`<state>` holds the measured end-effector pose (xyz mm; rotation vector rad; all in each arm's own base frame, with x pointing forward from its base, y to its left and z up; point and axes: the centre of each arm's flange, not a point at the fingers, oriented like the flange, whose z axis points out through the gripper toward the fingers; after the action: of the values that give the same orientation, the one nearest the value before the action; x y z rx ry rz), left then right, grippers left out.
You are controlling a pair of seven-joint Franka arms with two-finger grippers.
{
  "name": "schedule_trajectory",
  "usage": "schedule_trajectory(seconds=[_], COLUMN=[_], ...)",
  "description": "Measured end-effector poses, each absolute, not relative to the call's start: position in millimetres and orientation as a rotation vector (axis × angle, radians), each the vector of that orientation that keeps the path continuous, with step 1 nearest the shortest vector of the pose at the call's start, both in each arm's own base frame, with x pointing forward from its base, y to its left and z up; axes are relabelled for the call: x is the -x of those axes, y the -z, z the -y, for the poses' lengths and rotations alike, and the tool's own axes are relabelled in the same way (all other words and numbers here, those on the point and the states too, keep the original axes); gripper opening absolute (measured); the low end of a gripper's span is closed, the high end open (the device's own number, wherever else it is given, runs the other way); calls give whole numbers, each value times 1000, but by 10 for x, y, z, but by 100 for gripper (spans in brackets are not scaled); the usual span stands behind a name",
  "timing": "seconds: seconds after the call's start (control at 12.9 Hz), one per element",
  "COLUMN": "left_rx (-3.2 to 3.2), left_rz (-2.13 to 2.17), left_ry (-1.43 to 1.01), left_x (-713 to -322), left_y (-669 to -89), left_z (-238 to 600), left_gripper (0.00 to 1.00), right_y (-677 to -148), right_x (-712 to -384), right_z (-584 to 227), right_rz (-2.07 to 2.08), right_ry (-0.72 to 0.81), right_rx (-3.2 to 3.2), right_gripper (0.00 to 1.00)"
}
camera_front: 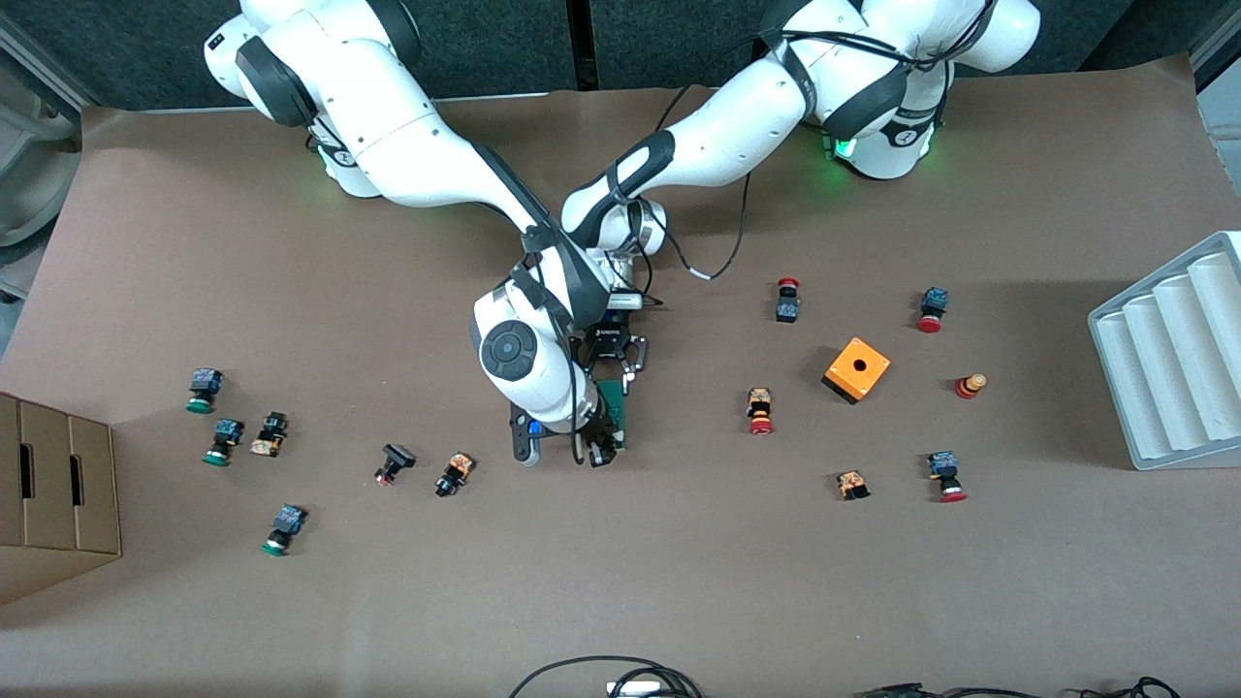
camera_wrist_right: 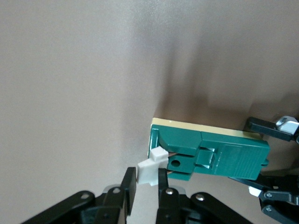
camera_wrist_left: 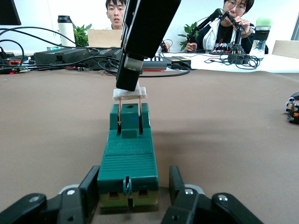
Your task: Close load switch with both arms
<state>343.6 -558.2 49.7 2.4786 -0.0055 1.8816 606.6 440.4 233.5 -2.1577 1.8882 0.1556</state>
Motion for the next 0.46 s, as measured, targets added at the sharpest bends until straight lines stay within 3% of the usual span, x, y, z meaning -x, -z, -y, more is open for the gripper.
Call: schedule_trajectory(seconds=[0.46], left_rx=[-2479], left_rz=[5], left_ry=[-1882], left_x=[-3436], left_y=[-497], left_z=[5582], left_gripper=[66], right_y=[-2263], right_x=[-6113], right_z=[-4373], right_rz=[-1896], right_ry=[-151], right_rx=[2151], right_gripper=[25])
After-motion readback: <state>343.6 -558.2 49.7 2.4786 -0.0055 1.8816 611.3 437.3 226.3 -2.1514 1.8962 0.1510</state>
